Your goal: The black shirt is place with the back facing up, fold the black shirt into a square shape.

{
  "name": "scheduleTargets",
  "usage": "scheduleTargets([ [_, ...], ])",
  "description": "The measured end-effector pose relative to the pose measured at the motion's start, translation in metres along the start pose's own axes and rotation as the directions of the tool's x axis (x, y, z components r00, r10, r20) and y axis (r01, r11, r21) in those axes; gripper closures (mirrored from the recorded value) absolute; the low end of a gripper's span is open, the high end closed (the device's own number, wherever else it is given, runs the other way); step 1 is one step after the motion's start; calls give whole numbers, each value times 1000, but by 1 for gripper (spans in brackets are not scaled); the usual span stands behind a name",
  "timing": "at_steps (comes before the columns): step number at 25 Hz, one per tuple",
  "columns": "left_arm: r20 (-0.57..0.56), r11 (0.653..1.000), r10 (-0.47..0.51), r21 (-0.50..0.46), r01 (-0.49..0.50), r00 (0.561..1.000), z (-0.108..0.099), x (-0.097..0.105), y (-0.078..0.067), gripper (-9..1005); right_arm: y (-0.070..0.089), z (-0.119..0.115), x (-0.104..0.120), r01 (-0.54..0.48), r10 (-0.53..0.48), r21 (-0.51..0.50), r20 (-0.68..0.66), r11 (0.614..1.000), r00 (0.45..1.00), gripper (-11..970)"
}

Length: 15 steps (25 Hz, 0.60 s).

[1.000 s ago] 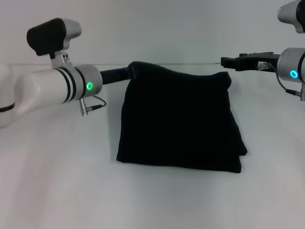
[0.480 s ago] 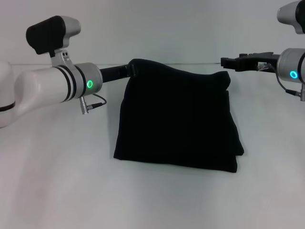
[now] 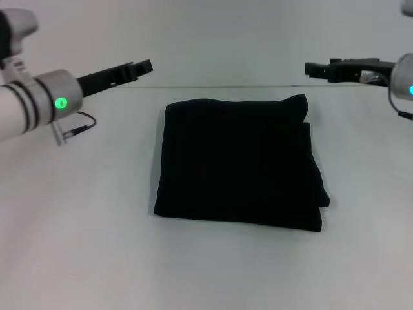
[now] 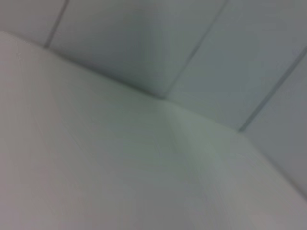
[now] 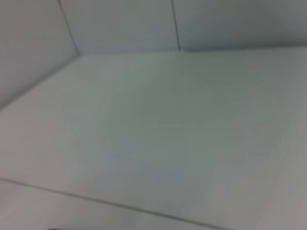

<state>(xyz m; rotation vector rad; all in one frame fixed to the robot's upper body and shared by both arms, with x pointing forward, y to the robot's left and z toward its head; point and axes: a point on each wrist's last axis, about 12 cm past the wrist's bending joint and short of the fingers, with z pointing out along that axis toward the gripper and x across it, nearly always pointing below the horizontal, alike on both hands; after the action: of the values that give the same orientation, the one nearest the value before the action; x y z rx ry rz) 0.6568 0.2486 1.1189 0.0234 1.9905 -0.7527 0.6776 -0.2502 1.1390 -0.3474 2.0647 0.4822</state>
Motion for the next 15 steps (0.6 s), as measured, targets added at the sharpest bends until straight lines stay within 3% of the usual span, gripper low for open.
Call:
scheduleTargets([
  [7,-1,963,93,254,-90,996,-47,6,-5,565,0,-38,2,25,-3,-211,104,977,995,292],
  [12,22,896,214,395,-205,977,-62,15,-14,357,2,-57,23,116,-94,-334,82,935,992,148],
  [15,36,853,308,433,-293,951,-62,22,-18,236,2,-60,35,152,-137,-352,67,924,988,101],
])
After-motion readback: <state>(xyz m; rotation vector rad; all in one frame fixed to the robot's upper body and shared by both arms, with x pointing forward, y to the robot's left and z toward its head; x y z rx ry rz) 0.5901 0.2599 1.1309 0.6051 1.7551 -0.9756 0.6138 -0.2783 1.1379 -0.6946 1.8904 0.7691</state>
